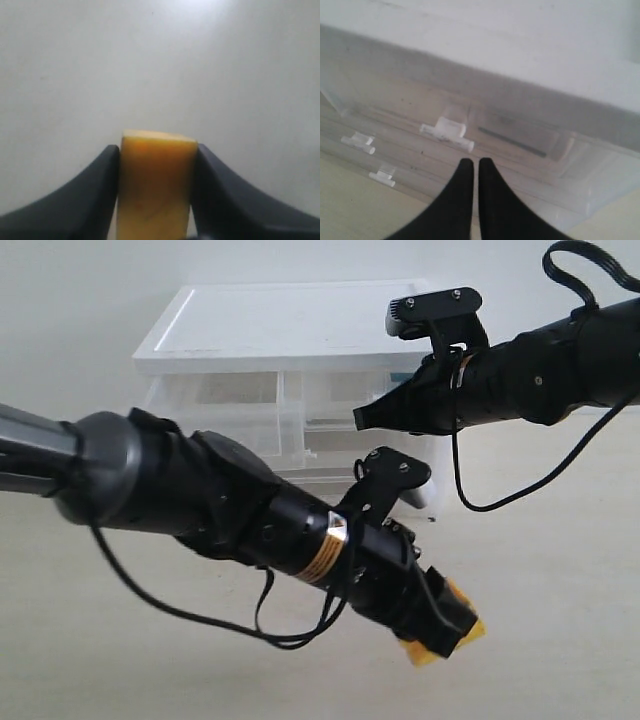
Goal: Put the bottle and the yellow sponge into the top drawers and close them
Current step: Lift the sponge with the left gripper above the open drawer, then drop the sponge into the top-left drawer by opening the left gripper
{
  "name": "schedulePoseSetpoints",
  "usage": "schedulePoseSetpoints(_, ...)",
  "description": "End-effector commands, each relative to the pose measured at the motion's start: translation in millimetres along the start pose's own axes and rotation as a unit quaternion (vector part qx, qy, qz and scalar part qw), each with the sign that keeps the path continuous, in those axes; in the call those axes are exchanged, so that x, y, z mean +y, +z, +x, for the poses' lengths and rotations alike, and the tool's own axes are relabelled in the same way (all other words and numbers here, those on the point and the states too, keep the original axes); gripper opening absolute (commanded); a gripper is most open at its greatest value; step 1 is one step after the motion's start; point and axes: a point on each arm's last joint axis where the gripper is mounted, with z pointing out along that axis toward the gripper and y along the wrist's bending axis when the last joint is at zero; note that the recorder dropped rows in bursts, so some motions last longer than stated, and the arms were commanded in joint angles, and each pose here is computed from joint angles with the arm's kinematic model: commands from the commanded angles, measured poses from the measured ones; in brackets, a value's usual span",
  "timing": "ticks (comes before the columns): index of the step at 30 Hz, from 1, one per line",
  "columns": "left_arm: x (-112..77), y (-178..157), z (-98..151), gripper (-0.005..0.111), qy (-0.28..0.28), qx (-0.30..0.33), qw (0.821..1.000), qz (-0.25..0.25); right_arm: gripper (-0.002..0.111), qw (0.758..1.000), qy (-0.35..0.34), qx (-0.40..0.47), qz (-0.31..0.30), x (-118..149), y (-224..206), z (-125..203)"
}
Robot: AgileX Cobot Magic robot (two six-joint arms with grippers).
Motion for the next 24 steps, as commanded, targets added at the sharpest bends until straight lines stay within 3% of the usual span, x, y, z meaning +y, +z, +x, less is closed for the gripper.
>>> schedulePoseSetpoints(1, -19.0, -36, 18, 0.004, 0.016, 0.007, 1.000, -0.015, 0.000, 1.000, -0.004, -0.005, 0.002, -2, -3, -3)
schedulePoseSetpoints(6, -42.5, -93, 25, 0.004, 0.040, -0.033, 0.997, -0.064, 0.000, 1.000, -0.004, 0.000, 0.002, -2, -3, -2)
schedulePoseSetpoints(9, -45.9, -132, 24, 0.004, 0.051, -0.080, 0.983, -0.157, 0.000, 1.000, -0.004, 0.000, 0.002, -2, -3, -2)
schedulePoseSetpoints(11, -43.9, -158, 22, 0.004, 0.053, -0.116, 0.963, -0.236, 0.000, 1.000, -0.004, 0.000, 0.002, -2, -3, -2)
schedulePoseSetpoints(12, -44.6, -184, 19, 0.004, 0.053, -0.155, 0.940, -0.300, 0.000, 1.000, -0.004, 0.003, 0.003, -2, -3, -2)
schedulePoseSetpoints(15, -48.6, -223, 5, 0.004, 0.102, -0.200, 0.896, -0.383, 0.000, 1.000, -0.004, 0.003, 0.003, -2, -3, -2)
schedulePoseSetpoints(17, -37.5, -244, -11, 0.004, 0.139, -0.203, 0.870, -0.427, 0.000, 1.000, -0.004, 0.003, 0.003, -2, -3, -2)
schedulePoseSetpoints(18, -22.3, -257, -21, 0.004, 0.158, -0.195, 0.855, -0.455, 0.000, 1.000, -0.004, 0.003, 0.003, -2, -3, -2)
schedulePoseSetpoints(19, -9.2, -261, -26, 0.004, 0.158, -0.191, 0.856, -0.453, 0.000, 1.000, -0.004, 0.002, 0.003, -2, -3, -2)
schedulePoseSetpoints(21, 16.4, -260, -33, 0.004, 0.185, -0.180, 0.890, -0.376, 0.000, 1.000, -0.004, 0.001, 0.003, -2, -3, -2)
schedulePoseSetpoints(23, 45.5, -258, -35, 0.004, 0.178, -0.176, 0.914, -0.321, 0.000, 1.000, -0.004, 0.001, 0.003, -2, -3, -2)
schedulePoseSetpoints(24, 59.1, -258, -34, 0.004, 0.177, -0.170, 0.916, -0.318, 0.000, 1.000, -0.004, 0.001, 0.003, -2, -3, -2)
